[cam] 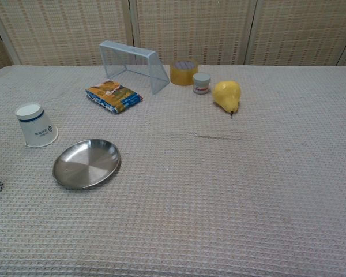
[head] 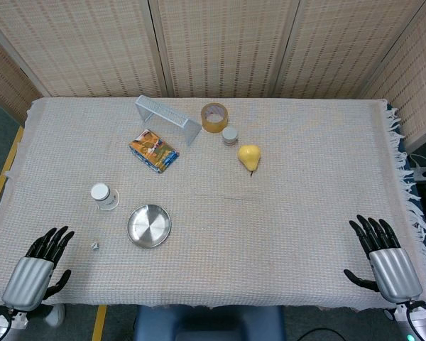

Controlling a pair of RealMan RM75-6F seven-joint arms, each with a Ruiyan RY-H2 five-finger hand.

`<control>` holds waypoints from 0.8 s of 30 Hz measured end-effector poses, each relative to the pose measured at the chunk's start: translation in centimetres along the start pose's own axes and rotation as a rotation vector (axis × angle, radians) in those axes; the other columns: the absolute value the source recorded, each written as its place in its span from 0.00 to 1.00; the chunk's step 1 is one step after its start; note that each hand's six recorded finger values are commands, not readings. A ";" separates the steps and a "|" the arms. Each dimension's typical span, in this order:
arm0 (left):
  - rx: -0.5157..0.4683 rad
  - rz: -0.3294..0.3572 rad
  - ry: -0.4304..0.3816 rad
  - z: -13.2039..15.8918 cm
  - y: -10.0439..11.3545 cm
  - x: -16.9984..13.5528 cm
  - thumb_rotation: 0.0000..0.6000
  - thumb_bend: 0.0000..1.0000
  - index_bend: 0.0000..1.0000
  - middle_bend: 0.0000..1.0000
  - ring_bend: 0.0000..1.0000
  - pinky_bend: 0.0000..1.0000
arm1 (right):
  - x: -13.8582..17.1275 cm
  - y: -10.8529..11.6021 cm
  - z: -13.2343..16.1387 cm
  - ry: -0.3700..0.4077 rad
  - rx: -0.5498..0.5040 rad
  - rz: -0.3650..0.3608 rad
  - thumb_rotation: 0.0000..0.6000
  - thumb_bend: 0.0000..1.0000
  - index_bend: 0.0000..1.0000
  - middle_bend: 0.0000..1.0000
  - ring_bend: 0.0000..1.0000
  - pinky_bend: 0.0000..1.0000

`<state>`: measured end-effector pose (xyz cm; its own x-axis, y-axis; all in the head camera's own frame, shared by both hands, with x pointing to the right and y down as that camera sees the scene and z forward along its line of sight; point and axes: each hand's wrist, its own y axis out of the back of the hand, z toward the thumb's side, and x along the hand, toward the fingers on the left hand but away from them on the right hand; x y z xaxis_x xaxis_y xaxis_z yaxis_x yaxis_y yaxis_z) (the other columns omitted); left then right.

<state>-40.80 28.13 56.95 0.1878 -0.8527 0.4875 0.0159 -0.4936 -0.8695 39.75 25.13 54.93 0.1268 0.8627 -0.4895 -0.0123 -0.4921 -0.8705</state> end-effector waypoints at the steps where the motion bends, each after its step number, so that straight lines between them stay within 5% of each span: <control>1: 0.001 -0.005 0.000 0.0 -0.1 0.0 1.00 0.35 0.00 0.01 0.00 0.16 | 0.0 0.0 0.0 -0.001 0.001 -0.001 0.84 0.08 0.00 0.00 0.00 0.00; 8: 0.004 -0.039 -0.034 1.2 -1.4 0.6 1.00 0.35 0.00 0.09 0.03 0.23 | 0.3 0.5 -0.3 -0.007 -0.003 -0.020 0.84 0.08 0.00 0.00 0.00 0.00; 12: 0.005 -0.034 -0.058 2.2 -2.4 1.1 1.00 0.36 0.06 0.44 0.36 0.57 | 0.5 0.7 -0.3 -0.009 -0.003 -0.032 0.84 0.08 0.00 0.00 0.00 0.00; 17: 0.043 -0.028 -0.088 2.6 -4.1 2.3 1.00 0.36 0.29 0.93 0.84 0.96 | 0.3 0.9 -0.6 -0.021 -0.004 -0.043 0.84 0.08 0.00 0.00 0.00 0.00; 24: 0.101 -0.063 -0.085 2.2 -7.0 4.2 1.00 0.36 0.44 1.00 1.00 1.00 | -0.2 0.2 -0.9 -0.036 0.009 -0.021 0.84 0.08 0.00 0.00 0.00 0.00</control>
<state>-37.99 28.34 64.91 0.2659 -0.8008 0.5366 0.1285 -0.5223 -0.8430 40.57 24.79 54.87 0.0911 0.8767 -0.4724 -0.0190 -0.4727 -0.8810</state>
